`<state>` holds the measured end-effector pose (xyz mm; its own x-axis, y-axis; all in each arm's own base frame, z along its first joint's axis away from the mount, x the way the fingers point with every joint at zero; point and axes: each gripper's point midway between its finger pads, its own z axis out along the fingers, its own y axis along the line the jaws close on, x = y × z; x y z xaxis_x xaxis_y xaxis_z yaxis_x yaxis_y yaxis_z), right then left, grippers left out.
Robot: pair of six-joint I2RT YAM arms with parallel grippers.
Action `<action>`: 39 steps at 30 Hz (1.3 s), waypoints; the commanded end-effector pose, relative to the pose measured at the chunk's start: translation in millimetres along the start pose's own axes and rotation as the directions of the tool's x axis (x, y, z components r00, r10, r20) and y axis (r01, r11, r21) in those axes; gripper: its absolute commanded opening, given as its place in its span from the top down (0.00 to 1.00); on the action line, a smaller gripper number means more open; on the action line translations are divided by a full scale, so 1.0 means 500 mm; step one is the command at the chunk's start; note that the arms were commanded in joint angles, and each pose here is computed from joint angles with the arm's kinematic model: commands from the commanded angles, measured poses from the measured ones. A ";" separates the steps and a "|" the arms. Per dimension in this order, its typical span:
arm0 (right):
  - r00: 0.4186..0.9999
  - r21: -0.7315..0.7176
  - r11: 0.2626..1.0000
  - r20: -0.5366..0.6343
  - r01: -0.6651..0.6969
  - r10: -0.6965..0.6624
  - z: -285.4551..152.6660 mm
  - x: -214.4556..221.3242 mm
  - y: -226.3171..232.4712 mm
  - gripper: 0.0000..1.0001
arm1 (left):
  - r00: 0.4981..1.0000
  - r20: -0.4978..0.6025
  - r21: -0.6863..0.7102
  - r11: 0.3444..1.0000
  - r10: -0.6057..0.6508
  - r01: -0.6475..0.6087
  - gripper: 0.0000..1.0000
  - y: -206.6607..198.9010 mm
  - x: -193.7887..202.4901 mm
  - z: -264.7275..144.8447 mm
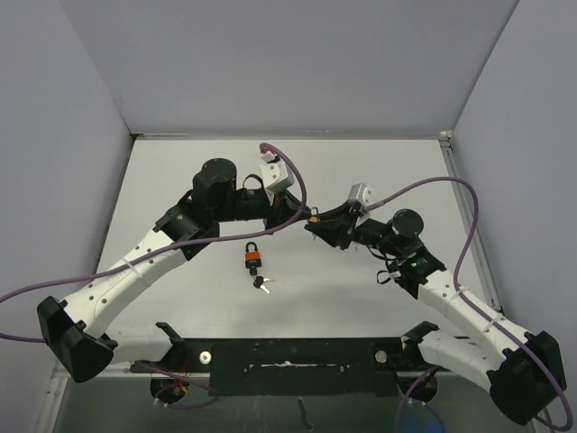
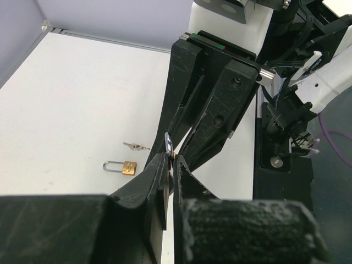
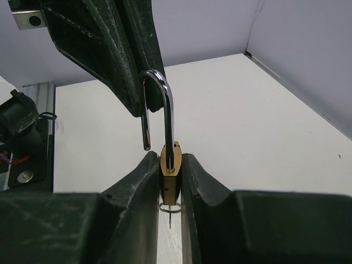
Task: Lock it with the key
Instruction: Lock the lock.
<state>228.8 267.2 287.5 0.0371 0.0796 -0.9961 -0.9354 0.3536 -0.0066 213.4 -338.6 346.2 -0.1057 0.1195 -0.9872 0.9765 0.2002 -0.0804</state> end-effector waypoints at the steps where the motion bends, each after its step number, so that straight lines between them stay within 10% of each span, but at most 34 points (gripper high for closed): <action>1: 0.996 -0.029 0.997 0.061 0.074 -0.072 0.007 -0.055 0.012 1.00 | 0.989 0.122 -0.013 0.996 0.088 -0.087 1.00 -0.005 -0.088 -0.009; 8: 0.994 -0.041 0.994 0.044 0.102 -0.100 -0.011 -0.059 0.028 1.00 | 0.988 0.122 -0.019 0.996 0.094 -0.092 0.77 -0.005 -0.082 -0.011; 39: 0.990 -0.167 0.986 0.140 -0.001 0.024 -0.071 -0.113 -0.010 1.00 | 0.952 0.263 0.033 0.985 0.156 -0.170 0.65 -0.042 -0.096 -0.047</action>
<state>241.9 225.8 312.4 -0.0142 0.1610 -0.9868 -0.9546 0.2915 0.0613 187.4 -329.2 376.2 0.0578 -0.0434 -0.9974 0.9933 0.1026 0.0531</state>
